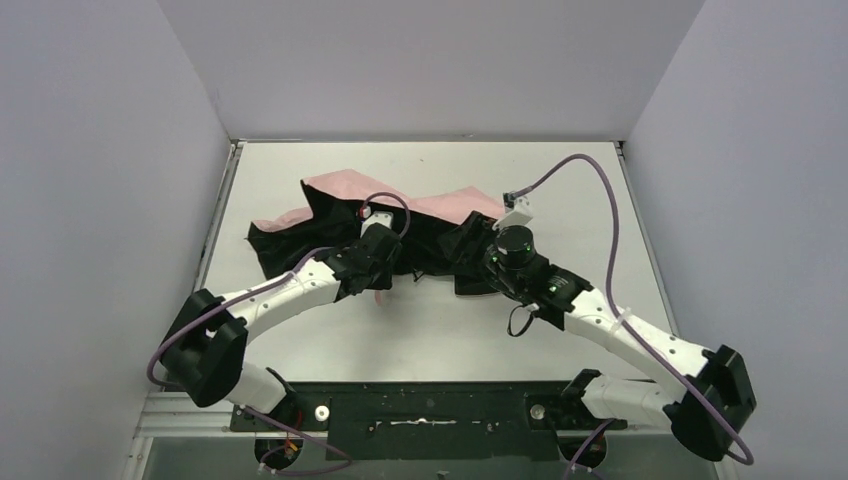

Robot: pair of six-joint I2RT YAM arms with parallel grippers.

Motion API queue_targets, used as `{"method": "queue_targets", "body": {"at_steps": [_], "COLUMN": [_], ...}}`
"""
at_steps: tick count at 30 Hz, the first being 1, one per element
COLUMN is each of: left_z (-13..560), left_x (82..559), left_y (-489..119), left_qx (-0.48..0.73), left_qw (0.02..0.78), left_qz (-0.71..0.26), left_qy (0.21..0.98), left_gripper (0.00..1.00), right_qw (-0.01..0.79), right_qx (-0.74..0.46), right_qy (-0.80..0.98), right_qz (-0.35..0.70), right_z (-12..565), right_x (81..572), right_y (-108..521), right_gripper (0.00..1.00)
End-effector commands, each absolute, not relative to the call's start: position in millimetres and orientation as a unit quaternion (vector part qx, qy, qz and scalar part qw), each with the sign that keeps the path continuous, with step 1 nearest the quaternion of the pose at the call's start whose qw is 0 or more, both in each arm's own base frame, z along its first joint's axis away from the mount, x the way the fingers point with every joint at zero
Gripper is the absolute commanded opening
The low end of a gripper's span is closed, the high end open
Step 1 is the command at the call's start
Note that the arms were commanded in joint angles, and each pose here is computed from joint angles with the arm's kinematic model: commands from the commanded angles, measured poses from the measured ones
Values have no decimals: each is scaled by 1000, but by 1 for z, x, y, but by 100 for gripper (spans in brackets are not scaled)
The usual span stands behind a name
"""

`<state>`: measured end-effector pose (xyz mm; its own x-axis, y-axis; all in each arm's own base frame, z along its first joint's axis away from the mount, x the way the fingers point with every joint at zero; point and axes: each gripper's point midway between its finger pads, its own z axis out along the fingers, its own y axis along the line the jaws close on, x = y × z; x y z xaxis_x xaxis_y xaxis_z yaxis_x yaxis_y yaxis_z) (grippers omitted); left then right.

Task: Put away the umbrella

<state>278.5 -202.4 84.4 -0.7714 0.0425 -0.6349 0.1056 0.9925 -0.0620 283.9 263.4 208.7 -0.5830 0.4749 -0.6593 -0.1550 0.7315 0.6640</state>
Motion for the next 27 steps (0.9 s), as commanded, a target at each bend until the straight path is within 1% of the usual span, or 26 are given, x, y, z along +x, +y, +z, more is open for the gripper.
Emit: {"method": "queue_targets", "body": {"at_steps": [1,5,7,10,13,15,17,19,20,23,25,27], "left_z": [76,59,52,47,49,56,69,79,84,99,114,133], "left_x": [288,286,284,282,279,274,266,255,247,225,208,192], "left_y": [-222,-226,-228,-231,-233,-232,-233,-237,-240,-248,-253,-260], "left_qx": [53,59,61,62,70,78,86,95,103,126,147,178], "left_qw": [342,324,316,308,304,303,303,301,296,288,287,291], "left_qz": [-85,-87,-90,-96,-107,-112,-131,-158,-176,-212,-233,-260], "left_qy": [934,940,942,944,944,943,940,936,933,925,917,904], "left_gripper": [0,0,0,25,48,61,68,78,81,82,81,78], "right_qw": [519,539,531,509,490,484,473,459,453,429,410,395], "right_qx": [15,-11,-19,-27,-19,-17,-21,-25,-30,-49,-62,-70], "right_qy": [817,824,834,850,859,862,868,875,878,887,895,900], "right_qz": [250,174,147,135,148,151,152,149,152,164,167,169], "right_z": [237,256,261,257,252,249,246,240,237,226,216,207], "right_x": [281,283,290,306,326,339,351,361,364,373,377,380], "right_y": [221,192,184,180,179,177,177,177,179,186,190,193], "right_gripper": [68,69,68,65,62,63,63,64,64,64,63,61]}}
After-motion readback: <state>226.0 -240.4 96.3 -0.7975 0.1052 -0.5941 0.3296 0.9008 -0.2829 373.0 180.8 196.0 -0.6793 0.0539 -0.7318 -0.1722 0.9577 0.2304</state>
